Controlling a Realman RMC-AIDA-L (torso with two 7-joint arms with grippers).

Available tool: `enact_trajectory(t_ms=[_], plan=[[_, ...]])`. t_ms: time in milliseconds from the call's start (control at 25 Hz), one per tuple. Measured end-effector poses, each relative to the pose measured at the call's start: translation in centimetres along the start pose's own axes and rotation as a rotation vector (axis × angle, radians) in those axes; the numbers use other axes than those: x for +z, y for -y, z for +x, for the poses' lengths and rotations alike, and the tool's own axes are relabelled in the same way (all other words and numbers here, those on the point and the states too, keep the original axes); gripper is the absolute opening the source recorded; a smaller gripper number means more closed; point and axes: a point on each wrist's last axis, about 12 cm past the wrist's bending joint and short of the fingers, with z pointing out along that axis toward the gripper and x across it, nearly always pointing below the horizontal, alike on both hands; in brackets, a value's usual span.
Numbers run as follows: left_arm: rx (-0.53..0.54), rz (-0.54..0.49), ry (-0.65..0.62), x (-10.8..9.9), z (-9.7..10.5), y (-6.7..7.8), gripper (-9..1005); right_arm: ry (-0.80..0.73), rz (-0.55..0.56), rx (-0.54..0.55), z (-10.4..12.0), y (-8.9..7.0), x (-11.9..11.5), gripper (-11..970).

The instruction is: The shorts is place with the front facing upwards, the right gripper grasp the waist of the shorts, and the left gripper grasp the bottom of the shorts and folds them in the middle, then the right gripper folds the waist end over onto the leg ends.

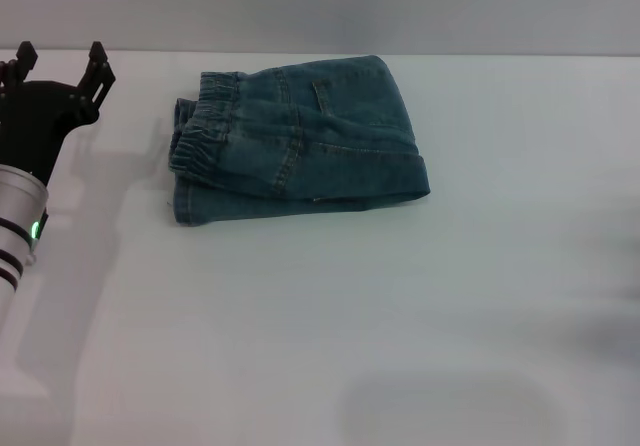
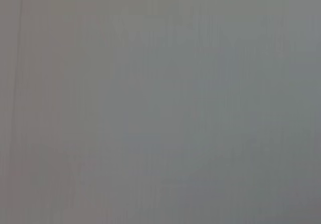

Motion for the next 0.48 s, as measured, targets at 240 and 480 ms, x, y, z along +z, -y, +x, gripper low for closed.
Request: enact_trajectory(t_ms=[240, 480], plan=[[0.001, -0.007, -0.006, -0.40, 0.23, -0.19, 833, -0.007, -0.018, 0.004, -0.01, -0.52, 0.19, 568], [0.003, -0.003, -0.011, -0.60, 0.37, -0.15, 833, -0.009, -0.031, 0.002, -0.02, -0.77, 0.28, 639]])
